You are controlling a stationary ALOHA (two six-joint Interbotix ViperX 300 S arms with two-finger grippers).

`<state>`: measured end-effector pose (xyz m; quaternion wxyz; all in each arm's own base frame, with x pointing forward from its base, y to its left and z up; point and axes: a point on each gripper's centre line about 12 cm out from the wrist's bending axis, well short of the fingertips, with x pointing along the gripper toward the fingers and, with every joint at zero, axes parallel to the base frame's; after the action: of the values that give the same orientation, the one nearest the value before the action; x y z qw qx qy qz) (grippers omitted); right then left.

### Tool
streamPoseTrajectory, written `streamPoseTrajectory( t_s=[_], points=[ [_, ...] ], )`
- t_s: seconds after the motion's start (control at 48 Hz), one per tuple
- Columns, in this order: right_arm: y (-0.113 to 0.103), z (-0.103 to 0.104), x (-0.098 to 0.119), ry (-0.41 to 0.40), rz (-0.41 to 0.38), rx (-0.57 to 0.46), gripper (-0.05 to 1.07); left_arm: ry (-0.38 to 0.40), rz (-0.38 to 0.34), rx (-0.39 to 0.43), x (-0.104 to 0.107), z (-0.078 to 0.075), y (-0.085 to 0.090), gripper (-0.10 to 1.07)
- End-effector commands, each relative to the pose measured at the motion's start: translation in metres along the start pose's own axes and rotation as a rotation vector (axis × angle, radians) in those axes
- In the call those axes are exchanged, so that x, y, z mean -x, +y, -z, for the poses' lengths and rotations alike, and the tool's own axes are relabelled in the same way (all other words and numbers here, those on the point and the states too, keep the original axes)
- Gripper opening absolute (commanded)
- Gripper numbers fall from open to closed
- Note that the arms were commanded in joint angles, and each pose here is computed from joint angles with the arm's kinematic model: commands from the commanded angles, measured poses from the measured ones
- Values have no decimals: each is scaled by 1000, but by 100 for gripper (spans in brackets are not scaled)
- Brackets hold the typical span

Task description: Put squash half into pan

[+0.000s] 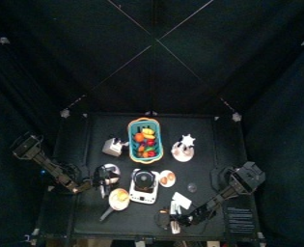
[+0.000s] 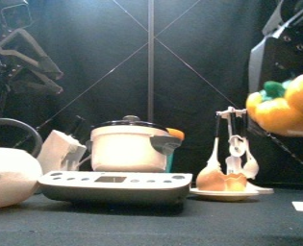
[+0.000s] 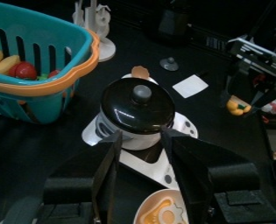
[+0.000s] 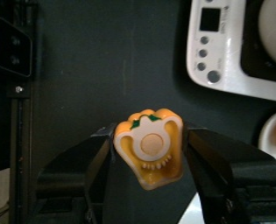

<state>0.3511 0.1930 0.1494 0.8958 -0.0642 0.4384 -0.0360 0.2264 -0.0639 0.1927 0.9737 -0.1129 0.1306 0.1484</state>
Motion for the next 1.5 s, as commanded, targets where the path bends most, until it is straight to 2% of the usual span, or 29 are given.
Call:
streamPoseTrajectory(
  t_s=[0.0,0.146,0.271,0.417,0.562,0.708,0.979,1.104,1.229,1.354,1.479],
  points=[
    [-9,-17,7,-44,-7,-31,73,-13,3,5,-1,-4,-2,80],
    [-22,-41,-4,-113,-12,-28,73,-18,10,-5,-1,-4,-3,80],
    [-34,-78,-13,-220,-34,-5,72,-22,10,-5,-1,-5,-3,80],
    [-44,-112,-29,-309,-70,16,72,-25,8,-8,-1,-6,-2,80],
    [-49,-138,-53,-363,-120,6,72,-31,4,-10,-2,-7,-1,80],
    [-52,-157,-76,-393,-151,-14,73,-34,-4,-7,-3,-8,1,80],
    [-71,-172,-107,-401,-147,-81,74,-33,-3,-3,-3,-8,1,80],
    [-78,-171,-120,-385,-161,-140,74,-34,-3,-2,-2,-9,1,80],
    [-80,-169,-127,-375,-164,-157,77,-34,-3,-2,-2,-9,1,80],
    [-83,-167,-131,-366,-158,-165,82,-33,-2,-4,-2,-8,1,80],
    [-87,-170,-131,-379,-164,-170,93,-33,-3,-3,-2,-8,1,80]
  ],
)
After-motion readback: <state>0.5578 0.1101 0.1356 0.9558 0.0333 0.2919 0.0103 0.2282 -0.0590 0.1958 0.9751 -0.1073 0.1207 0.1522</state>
